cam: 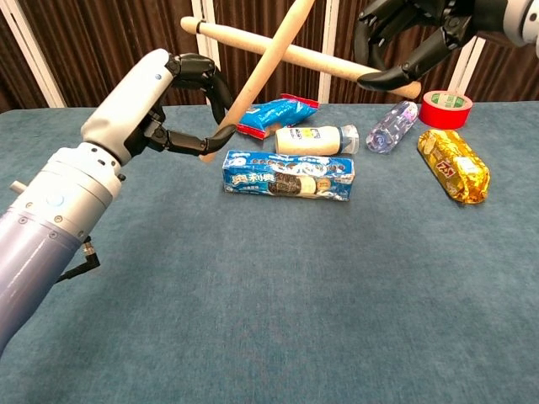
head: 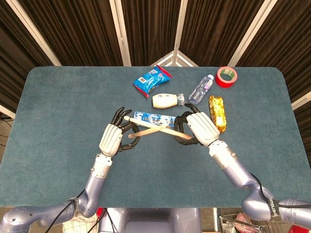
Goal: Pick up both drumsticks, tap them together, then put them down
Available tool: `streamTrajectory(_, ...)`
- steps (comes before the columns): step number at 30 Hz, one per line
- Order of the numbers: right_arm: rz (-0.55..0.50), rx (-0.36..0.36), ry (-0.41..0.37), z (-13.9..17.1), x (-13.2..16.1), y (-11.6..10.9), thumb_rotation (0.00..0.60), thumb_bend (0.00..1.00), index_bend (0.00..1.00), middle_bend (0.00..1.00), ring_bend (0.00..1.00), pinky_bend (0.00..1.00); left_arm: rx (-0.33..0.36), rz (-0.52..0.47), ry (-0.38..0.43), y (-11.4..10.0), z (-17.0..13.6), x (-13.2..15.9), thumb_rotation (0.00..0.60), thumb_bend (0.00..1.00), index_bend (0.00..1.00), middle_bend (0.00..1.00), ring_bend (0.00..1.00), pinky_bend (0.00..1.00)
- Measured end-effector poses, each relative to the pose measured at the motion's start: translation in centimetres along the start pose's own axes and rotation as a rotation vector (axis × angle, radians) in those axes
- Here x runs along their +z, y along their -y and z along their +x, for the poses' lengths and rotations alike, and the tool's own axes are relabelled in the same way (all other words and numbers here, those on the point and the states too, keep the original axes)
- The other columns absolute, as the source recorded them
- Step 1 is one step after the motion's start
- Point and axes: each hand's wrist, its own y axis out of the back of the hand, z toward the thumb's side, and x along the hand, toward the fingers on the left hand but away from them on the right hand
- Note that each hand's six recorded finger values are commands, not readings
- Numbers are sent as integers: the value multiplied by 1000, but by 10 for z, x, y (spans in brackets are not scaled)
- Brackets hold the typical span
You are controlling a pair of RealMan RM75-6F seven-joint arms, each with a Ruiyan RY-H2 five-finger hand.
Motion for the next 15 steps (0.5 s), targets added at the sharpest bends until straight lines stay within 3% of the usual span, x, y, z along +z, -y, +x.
streamTrajectory(15,-16,-1,21,0,-6,-5,600,472,839,664,398,97,25,4,1,-4,2,-2,600,507,650,646,136,0)
